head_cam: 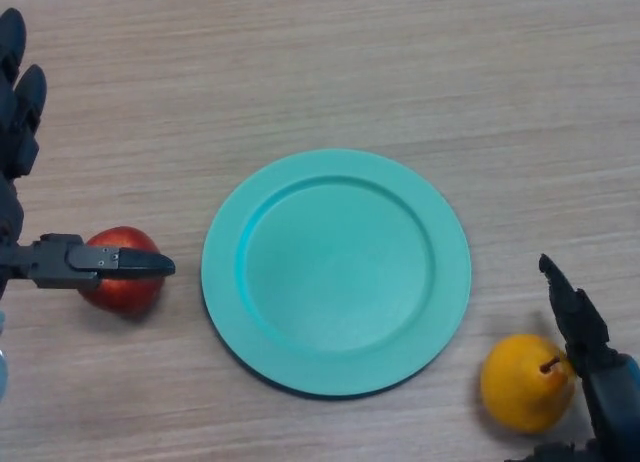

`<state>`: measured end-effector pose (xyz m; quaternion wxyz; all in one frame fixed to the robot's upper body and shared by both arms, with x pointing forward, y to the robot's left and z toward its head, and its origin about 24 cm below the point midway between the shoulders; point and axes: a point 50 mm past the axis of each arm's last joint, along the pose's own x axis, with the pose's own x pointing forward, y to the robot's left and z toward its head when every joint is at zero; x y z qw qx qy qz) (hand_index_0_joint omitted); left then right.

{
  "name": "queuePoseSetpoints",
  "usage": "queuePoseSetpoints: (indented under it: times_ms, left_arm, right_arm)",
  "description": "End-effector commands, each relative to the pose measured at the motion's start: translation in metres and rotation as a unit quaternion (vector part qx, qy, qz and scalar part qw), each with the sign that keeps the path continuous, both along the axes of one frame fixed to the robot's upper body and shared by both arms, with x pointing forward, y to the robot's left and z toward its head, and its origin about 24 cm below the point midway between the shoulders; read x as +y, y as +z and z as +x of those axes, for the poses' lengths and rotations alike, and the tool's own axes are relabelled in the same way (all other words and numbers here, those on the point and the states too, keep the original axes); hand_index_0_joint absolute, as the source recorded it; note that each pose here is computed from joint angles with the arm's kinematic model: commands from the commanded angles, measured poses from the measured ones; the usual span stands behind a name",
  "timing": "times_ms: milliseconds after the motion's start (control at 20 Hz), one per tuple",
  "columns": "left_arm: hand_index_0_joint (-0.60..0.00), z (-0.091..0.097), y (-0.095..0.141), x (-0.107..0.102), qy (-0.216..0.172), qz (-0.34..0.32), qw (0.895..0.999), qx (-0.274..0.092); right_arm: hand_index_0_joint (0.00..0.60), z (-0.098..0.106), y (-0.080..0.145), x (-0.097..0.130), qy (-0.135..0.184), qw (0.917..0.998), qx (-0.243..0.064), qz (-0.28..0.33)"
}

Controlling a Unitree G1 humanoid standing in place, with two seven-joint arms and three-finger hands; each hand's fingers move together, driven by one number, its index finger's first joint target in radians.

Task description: Pick up the yellow pear and place it on the plate

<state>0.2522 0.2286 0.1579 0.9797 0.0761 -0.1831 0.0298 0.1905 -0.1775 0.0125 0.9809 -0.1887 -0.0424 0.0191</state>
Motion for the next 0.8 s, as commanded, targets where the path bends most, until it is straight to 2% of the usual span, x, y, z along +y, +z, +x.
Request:
queuePoseSetpoints:
  times_ms: [50,100,150,400,600,700,750,800]
  left_arm:
    - [0.000,-0.011,0.038,0.006,0.019,0.034,0.992,-0.124]
    - [0.000,-0.010,0.037,0.007,0.020,0.030,0.992,-0.120]
    - [0.000,-0.010,0.036,0.008,0.024,0.027,0.992,-0.118]
    - [0.000,-0.010,0.036,0.009,0.033,0.021,0.992,-0.116]
    - [0.000,-0.012,0.037,0.010,0.034,0.018,0.992,-0.121]
    - [0.000,-0.013,0.038,0.010,0.035,0.017,0.992,-0.121]
    - [0.000,-0.014,0.039,0.010,0.035,0.017,0.992,-0.122]
    - [0.000,-0.014,0.039,0.010,0.035,0.017,0.992,-0.122]
  right_arm:
    - [0.350,0.002,0.017,-0.009,-0.022,0.9978,-0.062,0.007]
    - [0.501,0.001,0.012,-0.011,-0.034,0.9982,-0.047,-0.015]
    - [0.600,0.001,0.009,-0.015,-0.051,0.9973,-0.036,-0.039]
    - [0.600,0.003,0.017,-0.020,-0.071,0.9966,-0.042,-0.009]
    - [0.600,0.010,0.043,-0.022,-0.072,0.9956,-0.059,0.013]
    - [0.600,0.016,0.060,-0.018,-0.059,0.9951,-0.079,0.010]
    - [0.600,0.024,0.076,-0.015,-0.042,0.9939,-0.101,0.015]
    - [0.600,0.027,0.082,-0.013,-0.036,0.9935,-0.105,0.023]
